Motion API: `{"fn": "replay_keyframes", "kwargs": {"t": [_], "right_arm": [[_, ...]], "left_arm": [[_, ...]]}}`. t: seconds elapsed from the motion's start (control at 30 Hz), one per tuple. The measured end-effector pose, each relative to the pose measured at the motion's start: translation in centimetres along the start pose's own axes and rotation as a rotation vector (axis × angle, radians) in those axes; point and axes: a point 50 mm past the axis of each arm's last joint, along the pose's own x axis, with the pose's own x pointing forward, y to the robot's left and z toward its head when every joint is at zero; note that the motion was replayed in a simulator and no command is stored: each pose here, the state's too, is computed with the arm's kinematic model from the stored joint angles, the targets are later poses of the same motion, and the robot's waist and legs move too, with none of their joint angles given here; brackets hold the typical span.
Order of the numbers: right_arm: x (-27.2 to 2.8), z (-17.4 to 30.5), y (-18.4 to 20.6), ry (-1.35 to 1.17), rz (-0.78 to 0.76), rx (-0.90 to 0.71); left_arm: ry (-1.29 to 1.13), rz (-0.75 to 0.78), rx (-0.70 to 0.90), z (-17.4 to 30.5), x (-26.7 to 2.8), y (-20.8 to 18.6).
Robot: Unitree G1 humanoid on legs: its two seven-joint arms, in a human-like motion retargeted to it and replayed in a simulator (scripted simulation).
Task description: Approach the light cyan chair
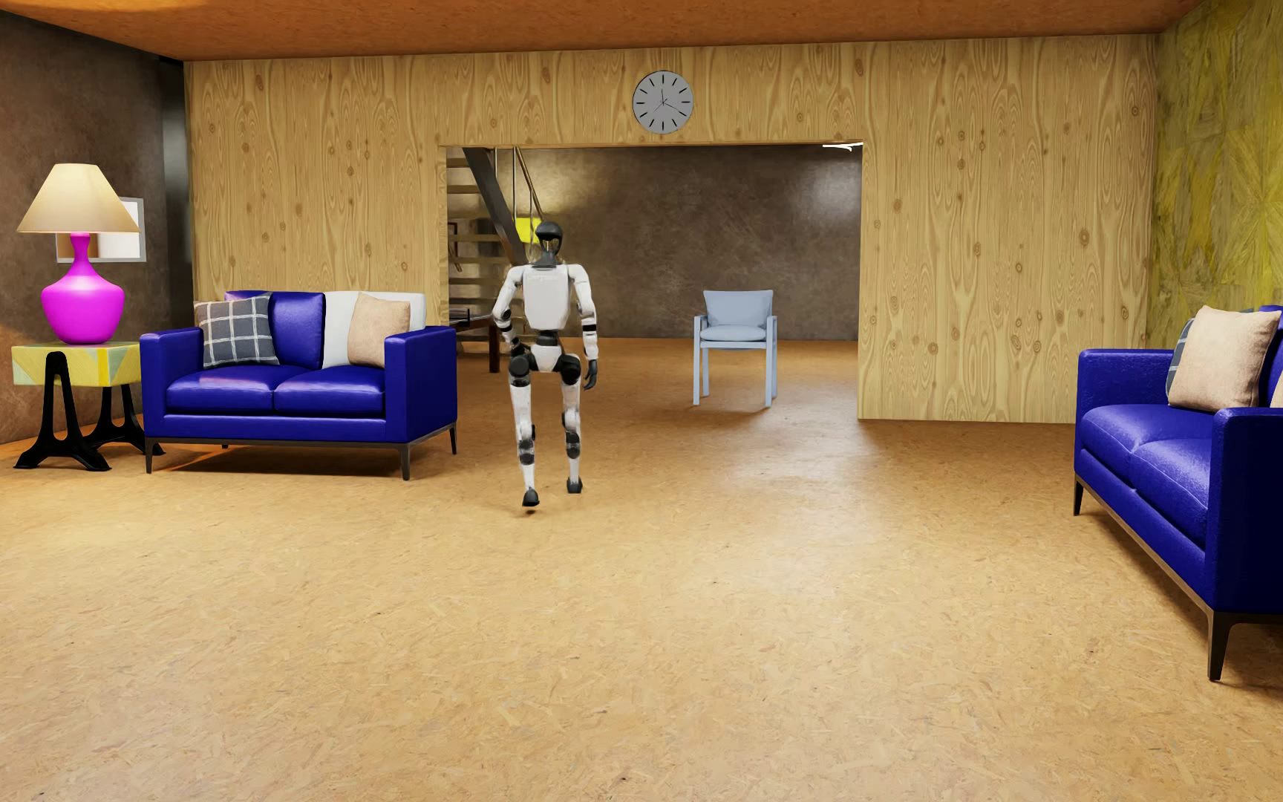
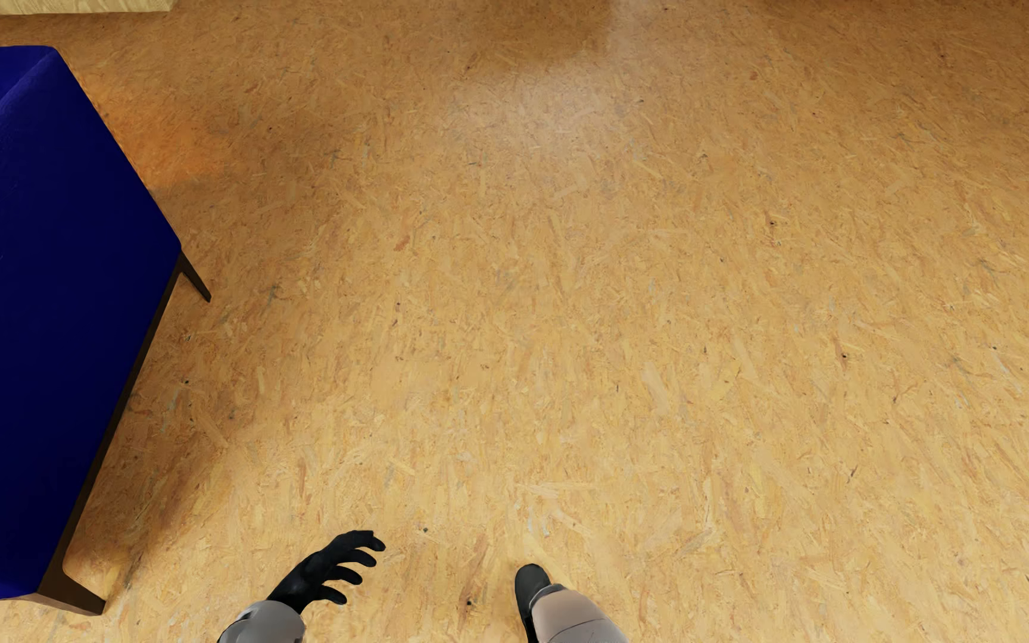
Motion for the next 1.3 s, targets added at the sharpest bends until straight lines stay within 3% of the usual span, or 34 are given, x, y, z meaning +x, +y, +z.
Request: {"fn": "replay_keyframes", "kwargs": {"t": [0.1, 0.23, 0.3, 0.33, 0.47, 0.53, 0.6, 0.67, 0.77, 0.9, 1.0, 1.07, 1.13, 1.23, 1.3], "right_arm": [[0.0, -1.5, 0.4, 0.073, 0.017, -0.028], [1.0, 4.4, -0.8, -0.113, -0.025, 0.023], [0.7, 10.0, -2.2, -0.312, -0.064, 0.049], [0.2, 12.4, -3.7, -0.402, -0.106, 0.069], [-3.9, 20.8, -8.4, -0.745, -0.238, 0.066], [-4.9, 22.0, -10.0, -0.795, -0.288, 0.084], [-3.6, 20.2, -9.8, -0.716, -0.281, 0.137], [-0.5, 16.1, -6.7, -0.512, -0.192, 0.157], [1.7, 10.4, -3.3, -0.253, -0.086, 0.053], [1.1, 2.0, 0.0, -0.011, -0.004, 0.024], [0.4, -0.6, 0.8, 0.054, 0.016, 0.023], [0.2, -1.5, 1.0, 0.091, 0.01, 0.058], [0.2, -1.9, 1.0, 0.109, 0.004, 0.082], [0.7, -0.1, 0.4, 0.053, -0.019, 0.113], [1.4, 4.8, -2.0, -0.101, -0.067, 0.094]], "left_arm": [[0.02, 0.015, -0.06, -0.6, -0.1, -0.5], [0.257, -0.175, 0.015, -6.5, -2.4, -5.8], [0.39, -0.213, -0.021, -10.3, -5.6, -7.7], [0.531, -0.309, 0.028, -13.0, -7.6, -10.0], [0.706, -0.505, 0.102, -17.1, -14.6, -13.9], [0.755, -0.561, 0.109, -17.9, -16.8, -15.0], [0.788, -0.595, 0.125, -18.5, -18.1, -15.5], [0.778, -0.594, 0.154, -18.4, -17.4, -15.1], [0.597, -0.477, 0.111, -15.0, -11.5, -13.3], [0.266, -0.235, 0.047, -7.2, -3.4, -7.2], [0.063, -0.025, -0.019, -1.4, 0.0, -1.2], [-0.012, 0.036, -0.031, 0.7, 0.7, 0.8], [-0.001, 0.06, -0.091, -0.1, -0.1, 0.6], [0.213, -0.043, -0.148, -5.3, -1.7, -4.2], [0.34, -0.235, 0.017, -8.2, -3.2, -8.0]]}}
